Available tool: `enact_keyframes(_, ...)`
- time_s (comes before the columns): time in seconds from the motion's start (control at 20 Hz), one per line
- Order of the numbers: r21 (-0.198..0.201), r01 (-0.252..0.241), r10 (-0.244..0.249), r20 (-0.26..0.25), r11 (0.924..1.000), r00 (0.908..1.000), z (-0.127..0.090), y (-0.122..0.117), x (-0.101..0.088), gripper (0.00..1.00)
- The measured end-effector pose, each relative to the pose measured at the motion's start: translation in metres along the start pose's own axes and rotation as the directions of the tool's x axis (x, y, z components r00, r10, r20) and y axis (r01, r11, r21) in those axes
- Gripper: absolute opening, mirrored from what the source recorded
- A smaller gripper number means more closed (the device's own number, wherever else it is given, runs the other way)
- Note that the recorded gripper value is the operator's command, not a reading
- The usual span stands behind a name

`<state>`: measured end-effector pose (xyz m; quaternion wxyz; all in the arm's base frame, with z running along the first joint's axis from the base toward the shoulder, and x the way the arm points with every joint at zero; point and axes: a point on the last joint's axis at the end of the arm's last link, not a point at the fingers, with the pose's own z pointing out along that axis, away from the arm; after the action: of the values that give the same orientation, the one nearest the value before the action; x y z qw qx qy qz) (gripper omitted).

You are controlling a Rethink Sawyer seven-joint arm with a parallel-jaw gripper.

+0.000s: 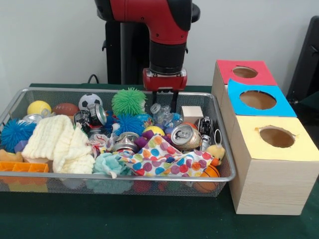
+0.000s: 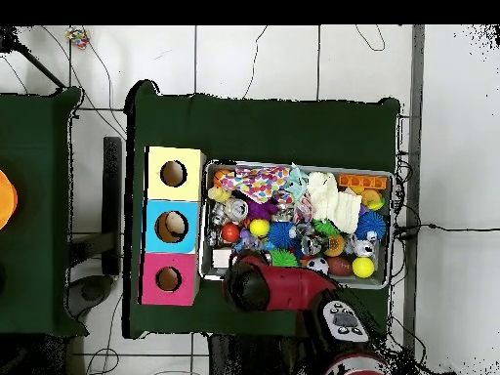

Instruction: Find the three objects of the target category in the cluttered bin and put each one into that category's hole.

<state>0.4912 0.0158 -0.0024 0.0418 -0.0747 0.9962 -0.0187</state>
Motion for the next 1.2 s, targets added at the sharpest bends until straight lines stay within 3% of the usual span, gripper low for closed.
enact_keyframes(0.35, 0.021, 0.004, -0.005, 0.039, 0.9998, 0.9992, -0.036, 0.008, -0.023, 0.00)
enact_keyframes(0.75, 0.025, -0.008, 0.007, 0.046, 0.9997, 0.9989, -0.081, 0.022, -0.050, 0.00)
enact_keyframes(1.2, 0.015, -0.006, 0.005, 0.073, 0.9999, 0.9973, -0.093, 0.030, -0.062, 0.00)
